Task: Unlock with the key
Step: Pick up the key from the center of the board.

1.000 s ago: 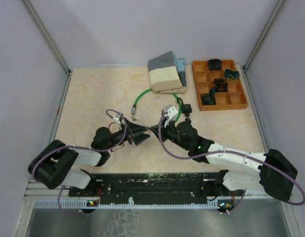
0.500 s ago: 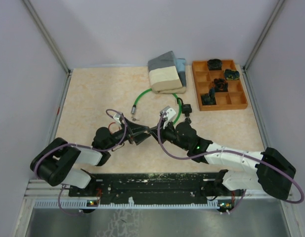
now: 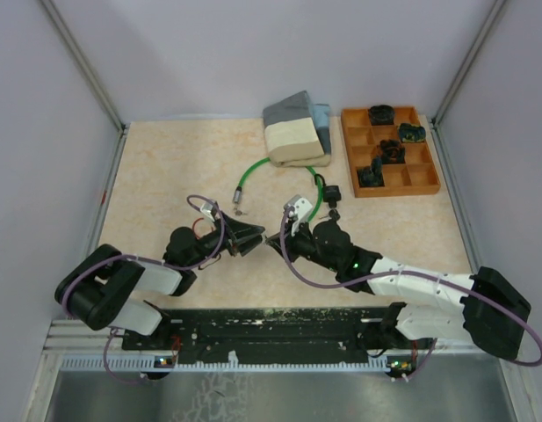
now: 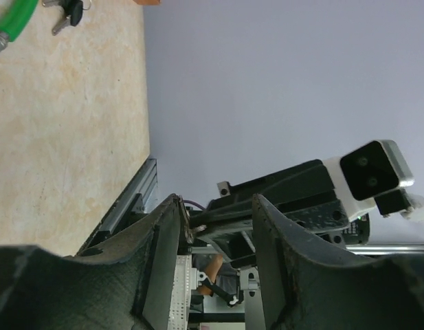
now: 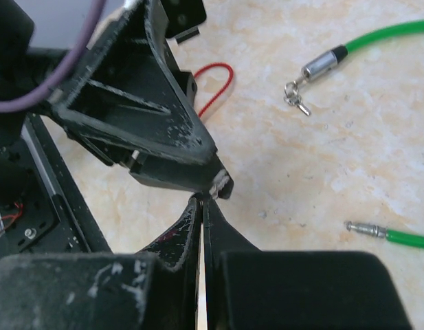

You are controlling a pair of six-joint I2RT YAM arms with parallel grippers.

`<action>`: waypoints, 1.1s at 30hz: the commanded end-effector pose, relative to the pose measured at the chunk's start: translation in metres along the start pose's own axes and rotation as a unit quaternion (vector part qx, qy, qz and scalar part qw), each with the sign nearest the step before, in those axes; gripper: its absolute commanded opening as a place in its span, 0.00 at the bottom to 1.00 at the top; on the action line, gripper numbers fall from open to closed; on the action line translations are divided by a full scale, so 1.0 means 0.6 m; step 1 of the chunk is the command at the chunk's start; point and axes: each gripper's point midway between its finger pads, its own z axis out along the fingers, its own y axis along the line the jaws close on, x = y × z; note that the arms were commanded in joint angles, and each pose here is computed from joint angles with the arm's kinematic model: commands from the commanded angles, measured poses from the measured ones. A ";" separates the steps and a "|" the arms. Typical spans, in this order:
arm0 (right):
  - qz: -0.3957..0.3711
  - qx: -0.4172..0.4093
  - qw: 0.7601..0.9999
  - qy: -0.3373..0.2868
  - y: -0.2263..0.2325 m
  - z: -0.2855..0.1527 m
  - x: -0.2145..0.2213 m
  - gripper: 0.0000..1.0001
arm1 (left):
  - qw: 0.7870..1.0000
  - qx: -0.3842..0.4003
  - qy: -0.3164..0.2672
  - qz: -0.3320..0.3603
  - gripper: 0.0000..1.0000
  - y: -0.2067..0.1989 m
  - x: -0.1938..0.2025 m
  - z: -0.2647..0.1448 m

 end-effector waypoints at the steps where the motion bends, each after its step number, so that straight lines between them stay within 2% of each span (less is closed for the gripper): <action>1: -0.013 0.010 1.000 0.010 -0.007 -0.009 0.009 0.00 | 0.999 0.041 0.007 0.022 0.50 -0.032 0.005 -0.002; 9: -0.010 0.019 1.000 0.001 -0.013 -0.002 0.007 0.00 | 0.999 0.037 0.011 0.020 0.42 -0.028 0.007 -0.002; 17: -0.014 0.022 1.000 -0.017 -0.012 0.005 -0.014 0.00 | 0.999 0.023 0.016 0.023 0.40 -0.016 0.007 0.003; 31: -0.014 0.006 1.000 -0.024 0.001 0.006 -0.030 0.00 | 0.999 0.005 0.012 0.030 0.04 0.002 0.003 0.006; 33: -0.014 0.007 1.000 -0.027 0.001 0.004 -0.034 0.00 | 0.999 0.002 0.012 0.033 0.04 0.005 0.003 0.006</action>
